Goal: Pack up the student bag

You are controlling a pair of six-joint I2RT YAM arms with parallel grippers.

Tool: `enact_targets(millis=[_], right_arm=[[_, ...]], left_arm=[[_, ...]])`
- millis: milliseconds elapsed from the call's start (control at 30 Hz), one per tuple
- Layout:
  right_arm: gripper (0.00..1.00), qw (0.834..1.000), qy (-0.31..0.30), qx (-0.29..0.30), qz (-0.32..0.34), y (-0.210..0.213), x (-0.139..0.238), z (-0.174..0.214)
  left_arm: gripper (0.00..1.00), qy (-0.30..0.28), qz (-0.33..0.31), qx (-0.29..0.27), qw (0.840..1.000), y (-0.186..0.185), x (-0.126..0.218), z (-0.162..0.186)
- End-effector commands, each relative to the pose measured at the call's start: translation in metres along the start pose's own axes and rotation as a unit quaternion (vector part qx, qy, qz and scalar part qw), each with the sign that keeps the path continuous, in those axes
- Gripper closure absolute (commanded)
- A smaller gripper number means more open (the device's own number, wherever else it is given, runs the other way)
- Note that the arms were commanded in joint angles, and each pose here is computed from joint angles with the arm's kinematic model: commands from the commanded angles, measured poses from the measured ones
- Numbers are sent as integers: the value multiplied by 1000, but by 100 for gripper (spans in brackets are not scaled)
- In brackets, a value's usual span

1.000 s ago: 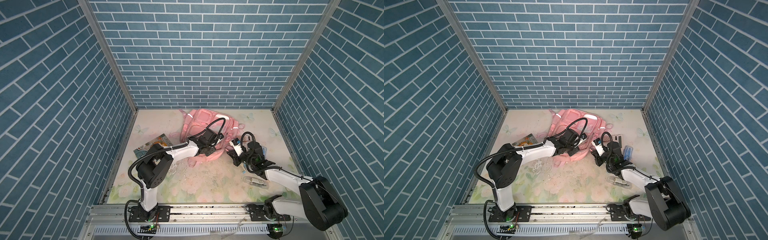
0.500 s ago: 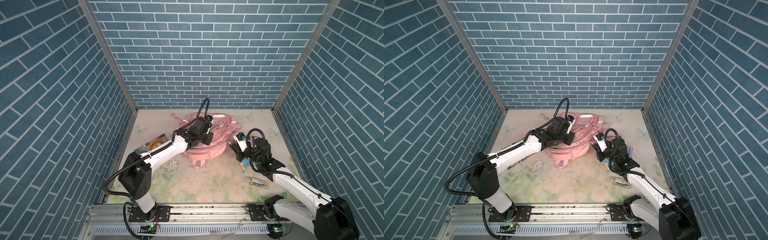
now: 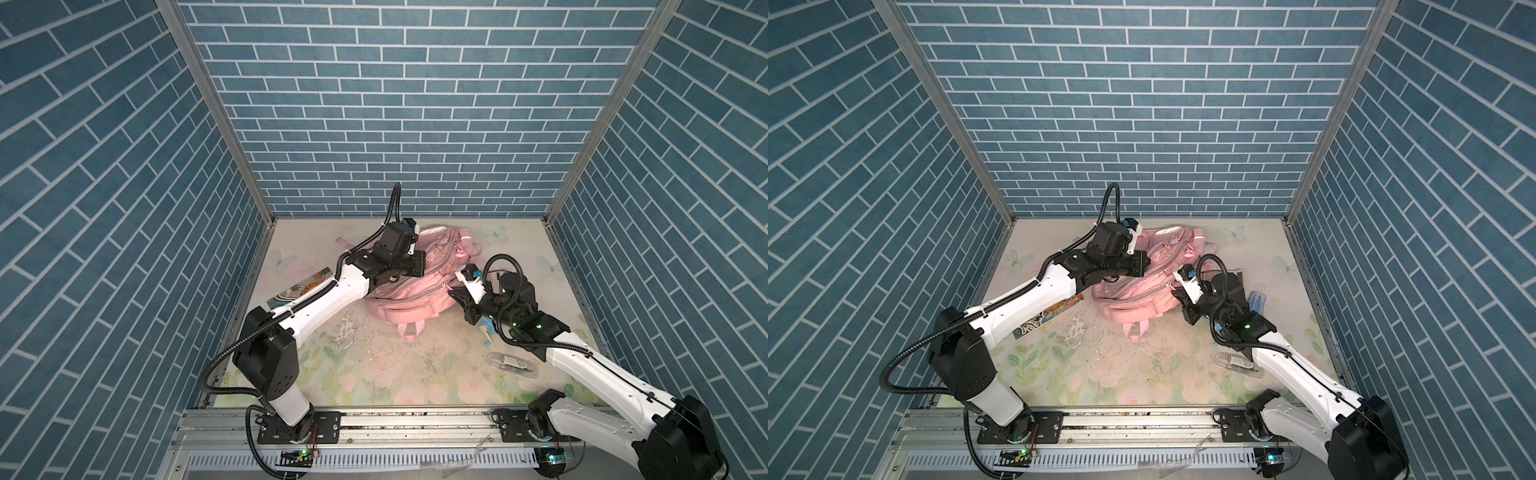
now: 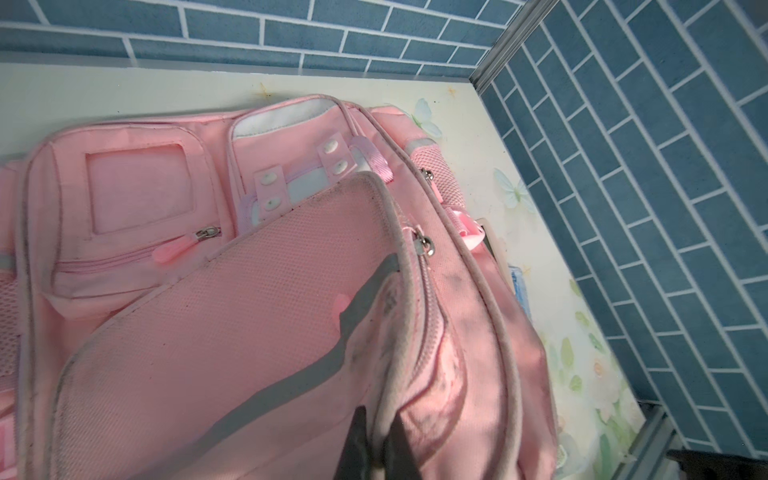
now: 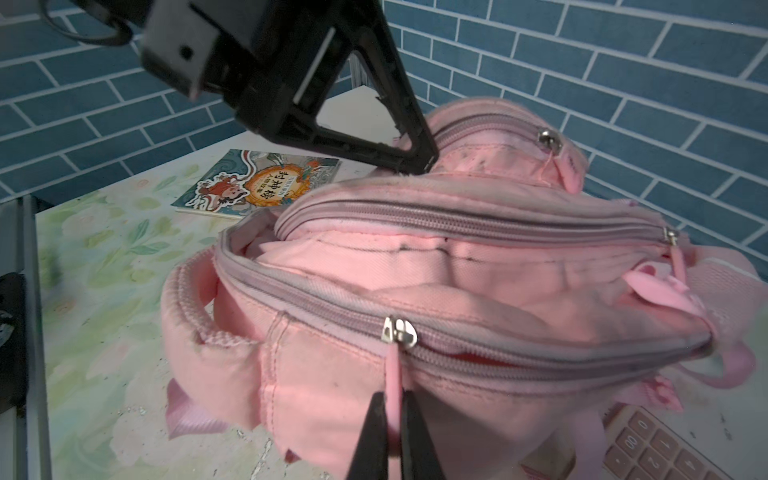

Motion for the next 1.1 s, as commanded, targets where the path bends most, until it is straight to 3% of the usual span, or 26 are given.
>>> enact_targets(millis=[0,167,433,733,967,1067], right_arm=[[100,1000,2,9,25,-5,1,-8],[100,1000,4,11,18,0,7,-20],[100,997,43,-49,-43,34,5,-18],[100,983,109,-151,9,44,-9,-8],[100,959,125,-252,46,44,-19,-1],[100,954,122,-269,44,49,-20,-3]], left_arm=[[100,-78,65,47,994,-23,22,-47],[100,-102,109,82,985,-29,25,-62],[100,-116,66,96,986,-12,14,-69],[100,-128,23,120,984,4,8,-65],[100,-136,-2,137,981,12,6,-70],[100,-142,-13,139,980,14,6,-72]])
Point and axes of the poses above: each gripper's point midway between its finger pads, its own x axis back along the fingers, its own y axis along the line the jaws close on, z = x × y, the point moved 3 cm from there along x, back along the fingers, and after that the axes turned 14 degrees about -x, right-handed, at the moved point
